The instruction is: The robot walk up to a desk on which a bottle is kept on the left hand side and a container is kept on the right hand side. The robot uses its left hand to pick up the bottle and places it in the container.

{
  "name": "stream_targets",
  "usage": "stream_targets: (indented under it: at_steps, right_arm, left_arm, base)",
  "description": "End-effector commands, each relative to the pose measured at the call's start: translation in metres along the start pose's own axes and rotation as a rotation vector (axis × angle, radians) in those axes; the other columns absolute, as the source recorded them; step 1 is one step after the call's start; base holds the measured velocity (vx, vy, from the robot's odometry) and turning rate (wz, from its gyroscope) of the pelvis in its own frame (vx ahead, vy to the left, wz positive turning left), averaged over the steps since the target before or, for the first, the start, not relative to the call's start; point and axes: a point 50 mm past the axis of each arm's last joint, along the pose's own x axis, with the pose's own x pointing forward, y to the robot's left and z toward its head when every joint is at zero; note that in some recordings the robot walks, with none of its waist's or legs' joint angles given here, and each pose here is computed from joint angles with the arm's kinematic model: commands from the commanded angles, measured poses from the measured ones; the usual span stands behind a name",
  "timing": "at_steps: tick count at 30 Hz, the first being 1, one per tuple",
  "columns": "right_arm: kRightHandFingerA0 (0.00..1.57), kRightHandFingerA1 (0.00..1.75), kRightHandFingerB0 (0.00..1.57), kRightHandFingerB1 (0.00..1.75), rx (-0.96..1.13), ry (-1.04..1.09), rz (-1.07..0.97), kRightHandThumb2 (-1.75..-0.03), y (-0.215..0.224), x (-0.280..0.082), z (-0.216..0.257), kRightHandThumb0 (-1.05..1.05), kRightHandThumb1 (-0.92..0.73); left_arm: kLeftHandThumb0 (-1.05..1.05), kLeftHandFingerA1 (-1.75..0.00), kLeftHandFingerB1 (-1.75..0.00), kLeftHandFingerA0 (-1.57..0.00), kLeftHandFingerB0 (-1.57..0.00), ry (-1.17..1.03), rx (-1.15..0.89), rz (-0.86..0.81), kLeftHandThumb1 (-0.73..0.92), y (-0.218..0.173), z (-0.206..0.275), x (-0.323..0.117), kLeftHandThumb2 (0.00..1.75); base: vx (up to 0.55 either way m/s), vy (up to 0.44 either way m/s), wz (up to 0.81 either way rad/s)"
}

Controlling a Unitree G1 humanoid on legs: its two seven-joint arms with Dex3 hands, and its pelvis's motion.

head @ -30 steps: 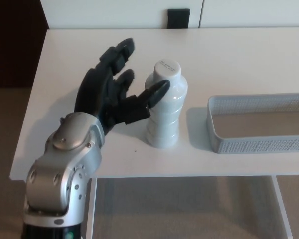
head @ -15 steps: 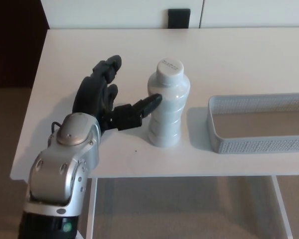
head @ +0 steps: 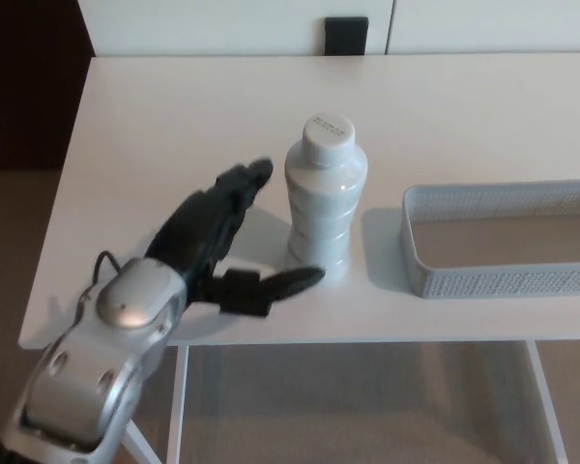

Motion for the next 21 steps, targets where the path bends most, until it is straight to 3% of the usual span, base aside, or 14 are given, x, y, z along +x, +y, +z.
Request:
stream_targets:
  at_steps: [1,8,21]
  right_arm:
    - [0.43,0.49,0.42,0.46,-0.017,0.015,-0.01,-0.6,-0.004,0.0,-0.001,-0.27,-0.71]
    - [0.43,0.49,0.42,0.46,0.0,0.013,-0.004,-0.6,-0.001,-0.001,-0.002,-0.25,-0.71]
    - [0.44,0.49,0.44,0.47,0.007,-0.005,-0.007,-0.61,0.001,0.002,0.005,-0.25,-0.71]
  left_arm:
    - [-0.59,-0.06,0.0,0.0,0.0,0.002,0.089,-0.128,0.39,0.003,-0.009,-0.009,0.69]
    - [-0.53,-0.18,-0.08,0.0,0.0,-0.029,0.103,-0.081,0.36,0.002,-0.005,-0.004,0.7]
    - [-0.51,-0.06,-0.01,0.0,0.0,-0.063,-0.014,-0.041,0.35,0.002,0.011,0.018,0.66]
  base:
    - [0.0,0.0,0.0]
    - [0.0,0.0,0.0]
    - [0.0,0.0,0.0]
